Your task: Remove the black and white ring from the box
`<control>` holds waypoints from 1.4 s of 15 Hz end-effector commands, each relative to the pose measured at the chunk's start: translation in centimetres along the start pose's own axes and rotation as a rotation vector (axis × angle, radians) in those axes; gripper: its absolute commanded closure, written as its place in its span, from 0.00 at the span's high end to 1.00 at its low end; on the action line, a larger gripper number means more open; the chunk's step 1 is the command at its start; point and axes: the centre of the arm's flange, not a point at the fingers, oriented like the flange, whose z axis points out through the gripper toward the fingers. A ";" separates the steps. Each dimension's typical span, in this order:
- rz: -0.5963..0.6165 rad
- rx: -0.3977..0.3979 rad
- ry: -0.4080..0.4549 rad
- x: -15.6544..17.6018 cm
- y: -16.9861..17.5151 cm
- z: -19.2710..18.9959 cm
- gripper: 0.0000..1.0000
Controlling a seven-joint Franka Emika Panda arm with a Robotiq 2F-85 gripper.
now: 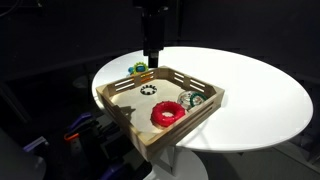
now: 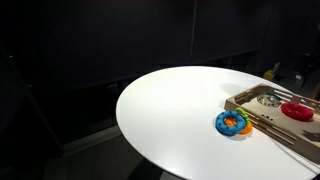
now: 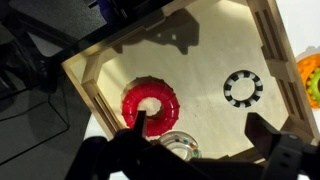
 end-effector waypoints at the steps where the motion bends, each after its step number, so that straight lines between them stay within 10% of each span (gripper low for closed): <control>1: -0.023 0.007 0.041 0.1 -1.5 2.9 1.00; 21: -0.093 -0.015 0.125 1.3 -5.6 12.8 1.00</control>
